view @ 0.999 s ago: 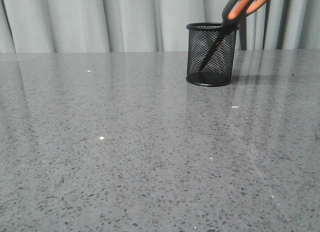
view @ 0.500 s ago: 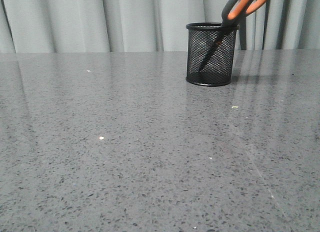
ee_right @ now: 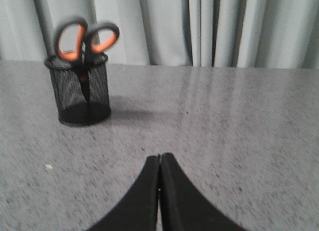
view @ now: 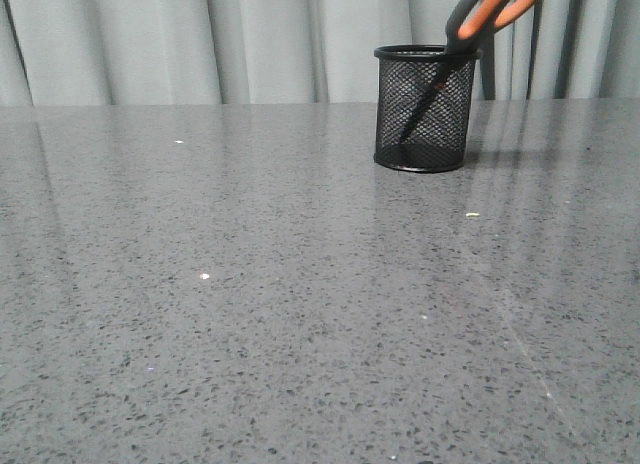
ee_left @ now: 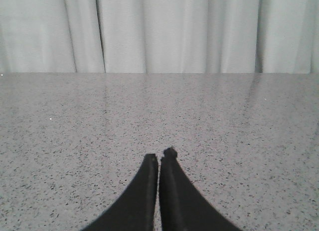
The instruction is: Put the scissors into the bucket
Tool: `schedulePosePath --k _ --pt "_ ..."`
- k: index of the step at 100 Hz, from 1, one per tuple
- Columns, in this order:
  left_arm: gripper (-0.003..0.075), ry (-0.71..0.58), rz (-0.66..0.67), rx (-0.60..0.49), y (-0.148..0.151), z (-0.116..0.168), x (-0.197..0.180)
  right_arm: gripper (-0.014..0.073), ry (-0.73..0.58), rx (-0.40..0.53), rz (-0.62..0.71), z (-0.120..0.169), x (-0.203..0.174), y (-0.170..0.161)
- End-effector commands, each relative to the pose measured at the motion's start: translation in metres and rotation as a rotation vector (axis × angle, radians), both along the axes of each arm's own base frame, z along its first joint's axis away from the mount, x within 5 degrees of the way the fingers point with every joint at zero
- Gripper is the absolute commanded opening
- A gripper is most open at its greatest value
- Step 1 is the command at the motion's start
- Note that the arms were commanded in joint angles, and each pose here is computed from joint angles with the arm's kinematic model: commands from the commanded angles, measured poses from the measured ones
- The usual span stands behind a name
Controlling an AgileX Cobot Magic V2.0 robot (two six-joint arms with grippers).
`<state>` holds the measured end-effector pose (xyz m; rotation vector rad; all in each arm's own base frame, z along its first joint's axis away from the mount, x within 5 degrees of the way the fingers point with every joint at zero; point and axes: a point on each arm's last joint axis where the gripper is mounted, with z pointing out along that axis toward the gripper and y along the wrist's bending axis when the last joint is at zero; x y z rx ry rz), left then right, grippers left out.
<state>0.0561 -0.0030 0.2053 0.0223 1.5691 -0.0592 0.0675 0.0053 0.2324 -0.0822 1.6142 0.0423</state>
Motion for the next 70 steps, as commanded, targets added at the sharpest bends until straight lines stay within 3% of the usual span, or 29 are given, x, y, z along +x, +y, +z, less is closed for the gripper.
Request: schedulePosePath --k 1,14,20,70 --pt "-0.002 -0.059 0.002 -0.011 0.0 -0.006 -0.001 -0.0046 -0.108 -0.024 -0.015 0.0 -0.007 -0.002" --pt "-0.002 -0.059 0.002 -0.011 0.0 -0.006 -0.001 -0.0046 -0.125 -0.024 -0.017 -0.024 -0.014 -0.002" --pt "-0.002 -0.057 0.002 -0.011 0.0 -0.006 0.0 -0.0046 -0.057 -0.03 -0.019 -0.032 -0.012 -0.002" --pt "-0.002 -0.057 0.002 -0.011 0.0 -0.006 0.0 -0.0046 -0.005 -0.058 -0.028 -0.037 -0.013 -0.003"
